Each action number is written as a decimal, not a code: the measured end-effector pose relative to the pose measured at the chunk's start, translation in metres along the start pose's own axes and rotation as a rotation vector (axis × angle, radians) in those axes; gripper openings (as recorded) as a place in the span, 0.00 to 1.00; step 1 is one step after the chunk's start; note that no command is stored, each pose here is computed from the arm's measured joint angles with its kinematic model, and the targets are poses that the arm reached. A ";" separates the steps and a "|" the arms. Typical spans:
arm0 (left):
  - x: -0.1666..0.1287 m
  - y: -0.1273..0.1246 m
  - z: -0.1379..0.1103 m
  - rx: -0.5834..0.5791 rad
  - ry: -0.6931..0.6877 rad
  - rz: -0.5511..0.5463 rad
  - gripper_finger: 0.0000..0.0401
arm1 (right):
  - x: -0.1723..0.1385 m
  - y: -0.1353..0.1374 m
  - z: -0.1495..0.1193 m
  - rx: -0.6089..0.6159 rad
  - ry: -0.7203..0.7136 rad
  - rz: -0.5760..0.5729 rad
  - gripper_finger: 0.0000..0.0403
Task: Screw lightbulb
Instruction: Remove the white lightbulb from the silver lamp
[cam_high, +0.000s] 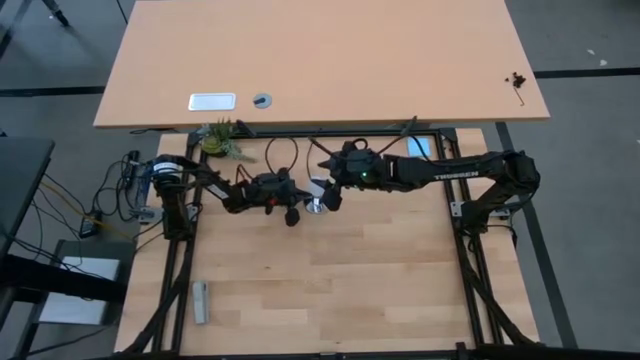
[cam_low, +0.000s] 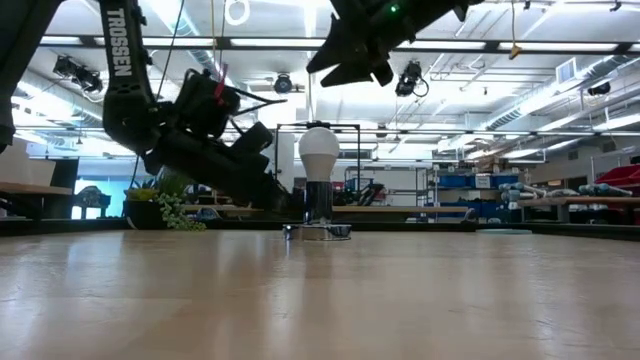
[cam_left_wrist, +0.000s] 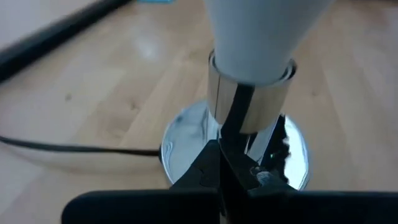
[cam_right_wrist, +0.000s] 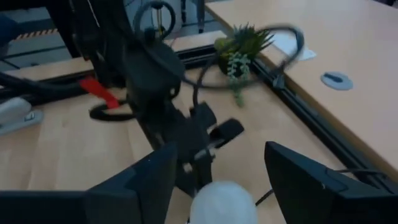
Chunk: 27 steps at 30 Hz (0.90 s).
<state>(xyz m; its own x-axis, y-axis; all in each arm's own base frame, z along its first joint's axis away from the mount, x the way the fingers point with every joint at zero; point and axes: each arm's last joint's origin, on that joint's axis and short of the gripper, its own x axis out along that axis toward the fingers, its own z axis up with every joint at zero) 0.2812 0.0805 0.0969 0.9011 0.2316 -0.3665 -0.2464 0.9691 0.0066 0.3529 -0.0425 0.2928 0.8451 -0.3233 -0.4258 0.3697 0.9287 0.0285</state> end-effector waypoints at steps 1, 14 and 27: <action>0.002 0.000 0.000 0.000 0.019 0.000 0.00 | 0.000 0.000 0.002 0.002 -0.004 0.000 0.63; 0.005 0.000 -0.001 -0.005 0.074 -0.011 0.00 | -0.009 -0.008 0.018 0.109 0.121 0.005 0.62; 0.023 -0.006 -0.006 -0.004 0.063 -0.087 0.00 | -0.012 -0.008 0.018 0.059 0.179 0.012 0.63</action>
<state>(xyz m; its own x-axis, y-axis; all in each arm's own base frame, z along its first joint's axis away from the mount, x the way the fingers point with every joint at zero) 0.3013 0.0796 0.0826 0.8950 0.1403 -0.4235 -0.1694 0.9850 -0.0316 0.3461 -0.0495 0.3138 0.7694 -0.2703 -0.5787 0.3866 0.9183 0.0851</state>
